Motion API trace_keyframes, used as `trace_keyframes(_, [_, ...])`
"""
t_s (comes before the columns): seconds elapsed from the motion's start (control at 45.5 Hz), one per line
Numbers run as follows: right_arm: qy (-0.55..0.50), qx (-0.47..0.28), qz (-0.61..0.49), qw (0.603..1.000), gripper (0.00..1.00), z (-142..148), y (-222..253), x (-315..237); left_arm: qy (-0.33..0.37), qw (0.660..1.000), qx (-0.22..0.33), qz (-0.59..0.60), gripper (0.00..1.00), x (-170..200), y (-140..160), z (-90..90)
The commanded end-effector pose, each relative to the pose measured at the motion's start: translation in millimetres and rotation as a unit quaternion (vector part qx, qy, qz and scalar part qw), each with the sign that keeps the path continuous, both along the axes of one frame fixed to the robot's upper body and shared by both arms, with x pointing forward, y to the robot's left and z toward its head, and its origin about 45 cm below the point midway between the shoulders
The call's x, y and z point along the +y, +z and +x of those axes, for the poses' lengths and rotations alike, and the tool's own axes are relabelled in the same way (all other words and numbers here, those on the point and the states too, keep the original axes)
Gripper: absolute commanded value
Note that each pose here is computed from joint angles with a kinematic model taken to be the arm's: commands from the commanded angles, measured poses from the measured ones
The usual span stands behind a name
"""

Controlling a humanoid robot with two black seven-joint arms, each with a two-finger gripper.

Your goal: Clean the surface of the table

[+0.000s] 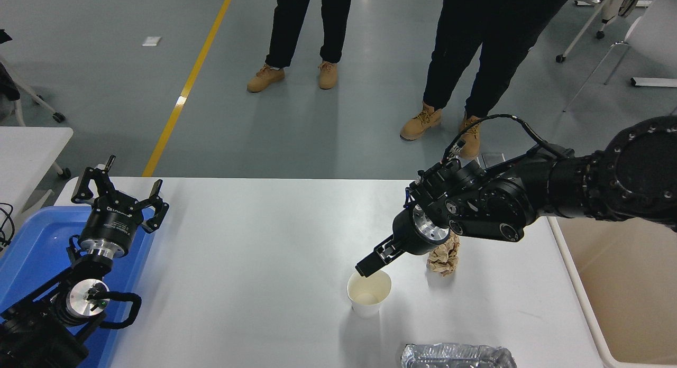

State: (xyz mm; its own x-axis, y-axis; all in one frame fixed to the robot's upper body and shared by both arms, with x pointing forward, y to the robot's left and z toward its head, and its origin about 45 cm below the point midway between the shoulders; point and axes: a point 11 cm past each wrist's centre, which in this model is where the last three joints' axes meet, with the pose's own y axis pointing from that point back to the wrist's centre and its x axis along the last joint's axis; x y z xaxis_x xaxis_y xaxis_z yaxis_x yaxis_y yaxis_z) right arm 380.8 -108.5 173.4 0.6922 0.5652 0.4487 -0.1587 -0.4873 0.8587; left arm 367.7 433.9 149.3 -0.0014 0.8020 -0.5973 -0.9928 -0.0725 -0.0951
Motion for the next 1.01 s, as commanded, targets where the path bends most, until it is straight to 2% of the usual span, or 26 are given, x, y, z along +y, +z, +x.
trace_keyframes(0.0, [-0.012,0.004,-0.004,1.0,0.98,-0.1,-18.1,-9.9,0.0,1.0,0.0,0.0,0.99,-0.1,0.0,0.0])
trace_keyframes(0.22, [-0.007,0.017,0.005,1.0,0.94,-4.2,-26.2,-12.6,0.001,1.0,-0.001,-0.001,0.99,0.3,0.3,0.1])
trace_keyframes(0.396, [0.007,0.02,0.006,1.0,0.87,-7.1,-30.1,-13.5,0.0,1.0,0.0,0.0,0.99,0.2,0.3,0.1])
trace_keyframes(0.681, [0.003,0.024,0.009,1.0,0.87,-8.1,-38.8,-18.5,0.0,1.0,0.0,0.0,0.99,-0.1,0.0,0.0])
trace_keyframes(0.923, [0.008,0.027,0.013,1.0,0.78,-8.5,-39.5,-19.2,0.0,1.0,0.0,0.0,0.99,-0.1,0.0,0.0])
trace_keyframes(0.989, [0.02,0.026,0.009,0.999,0.7,-9.4,-39.8,-19.9,0.0,1.0,0.0,0.0,0.99,-0.1,0.0,0.0])
